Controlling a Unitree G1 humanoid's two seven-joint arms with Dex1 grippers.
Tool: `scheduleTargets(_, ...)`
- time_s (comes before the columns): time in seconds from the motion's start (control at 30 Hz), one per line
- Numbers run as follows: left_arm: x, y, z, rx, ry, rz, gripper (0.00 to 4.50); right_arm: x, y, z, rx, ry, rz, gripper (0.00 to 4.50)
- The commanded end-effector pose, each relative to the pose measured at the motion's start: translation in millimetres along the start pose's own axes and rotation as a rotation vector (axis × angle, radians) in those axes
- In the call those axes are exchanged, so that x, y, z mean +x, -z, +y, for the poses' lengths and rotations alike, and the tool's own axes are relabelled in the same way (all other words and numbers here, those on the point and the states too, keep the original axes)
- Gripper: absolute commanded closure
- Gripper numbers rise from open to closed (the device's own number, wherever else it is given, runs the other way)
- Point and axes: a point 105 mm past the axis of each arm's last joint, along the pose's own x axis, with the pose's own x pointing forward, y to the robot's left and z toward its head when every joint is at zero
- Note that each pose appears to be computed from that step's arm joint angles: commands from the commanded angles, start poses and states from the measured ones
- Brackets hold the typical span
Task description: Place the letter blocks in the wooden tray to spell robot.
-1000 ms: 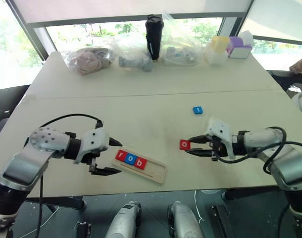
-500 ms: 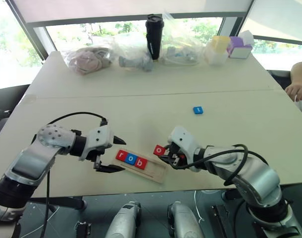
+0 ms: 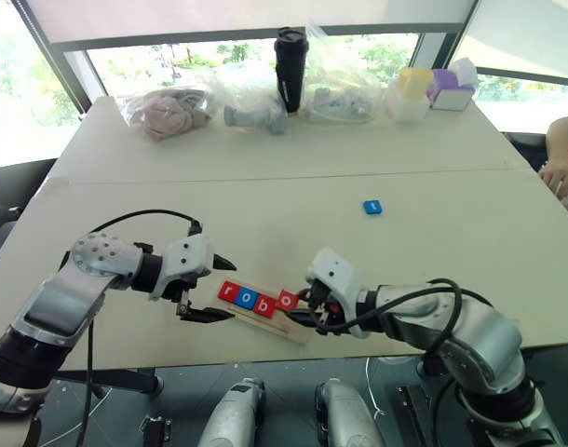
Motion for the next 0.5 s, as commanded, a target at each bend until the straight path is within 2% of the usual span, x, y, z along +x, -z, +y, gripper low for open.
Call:
scheduleTargets(0.03, -3.4, -6.3, -0.8, 0.031, -0.003, -0.006, 0.0, 5.8, -1.4, 3.4, -0.032, 0.002, -0.014, 3.35)
scheduleTargets(0.5, -2.9, -7.4, 1.9, 0.033, -0.009, -0.008, 0.0, 15.5, 3.9, 1.4, -0.095, 0.036, 0.007, 3.35)
